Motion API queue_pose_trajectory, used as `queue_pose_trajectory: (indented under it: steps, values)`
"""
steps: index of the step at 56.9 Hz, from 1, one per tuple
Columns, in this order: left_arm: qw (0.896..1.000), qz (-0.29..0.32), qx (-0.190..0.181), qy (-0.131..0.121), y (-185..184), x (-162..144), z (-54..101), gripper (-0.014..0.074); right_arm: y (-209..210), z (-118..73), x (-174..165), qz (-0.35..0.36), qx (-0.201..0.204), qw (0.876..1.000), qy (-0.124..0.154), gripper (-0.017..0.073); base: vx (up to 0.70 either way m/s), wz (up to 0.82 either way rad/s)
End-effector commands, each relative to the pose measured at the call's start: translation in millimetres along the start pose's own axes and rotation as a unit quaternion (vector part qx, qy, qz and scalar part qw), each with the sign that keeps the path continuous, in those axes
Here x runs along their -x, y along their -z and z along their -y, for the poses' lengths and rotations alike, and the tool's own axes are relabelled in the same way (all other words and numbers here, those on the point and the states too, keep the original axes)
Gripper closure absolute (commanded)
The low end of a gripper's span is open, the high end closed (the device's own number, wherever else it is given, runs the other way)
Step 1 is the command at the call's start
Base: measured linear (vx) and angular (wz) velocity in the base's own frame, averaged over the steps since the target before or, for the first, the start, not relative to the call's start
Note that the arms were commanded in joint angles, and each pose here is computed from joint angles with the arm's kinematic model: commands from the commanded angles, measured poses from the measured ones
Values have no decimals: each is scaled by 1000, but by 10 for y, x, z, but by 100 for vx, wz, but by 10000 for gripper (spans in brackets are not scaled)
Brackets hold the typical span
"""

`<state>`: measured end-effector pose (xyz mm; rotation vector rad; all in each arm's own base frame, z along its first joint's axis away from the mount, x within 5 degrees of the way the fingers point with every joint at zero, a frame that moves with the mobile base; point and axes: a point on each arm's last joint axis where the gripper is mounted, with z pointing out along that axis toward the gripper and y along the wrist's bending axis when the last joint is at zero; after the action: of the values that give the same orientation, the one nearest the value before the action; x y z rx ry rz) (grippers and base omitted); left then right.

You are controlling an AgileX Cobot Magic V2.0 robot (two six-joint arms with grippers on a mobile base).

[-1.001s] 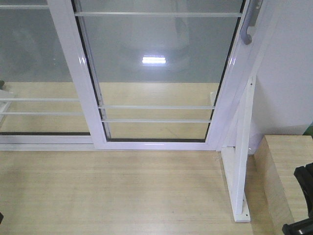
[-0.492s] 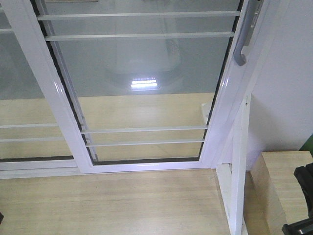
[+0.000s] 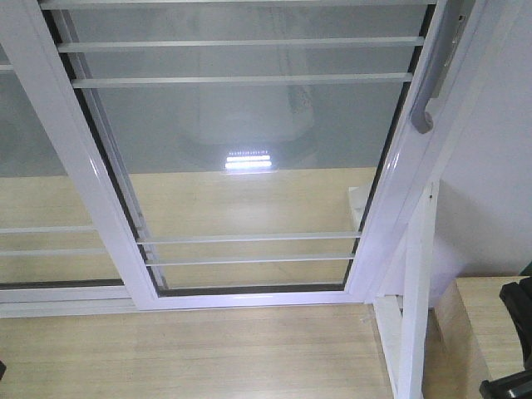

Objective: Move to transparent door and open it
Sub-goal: 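Extend the right gripper toward the silver bar handle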

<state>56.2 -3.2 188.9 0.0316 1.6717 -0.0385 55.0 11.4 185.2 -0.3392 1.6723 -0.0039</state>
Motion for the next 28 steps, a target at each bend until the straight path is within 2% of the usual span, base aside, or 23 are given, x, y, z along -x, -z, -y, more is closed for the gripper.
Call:
queue_pose_trajectory:
  steps: [1,28]
  values:
    - [998,57,2,4,31,152,-4,600,13,22,70,43,-15,999,4,565,7,3]
    - [998,57,2,4,31,153,-4,600,8,21,73,44,-13,999,4,565,2,1]
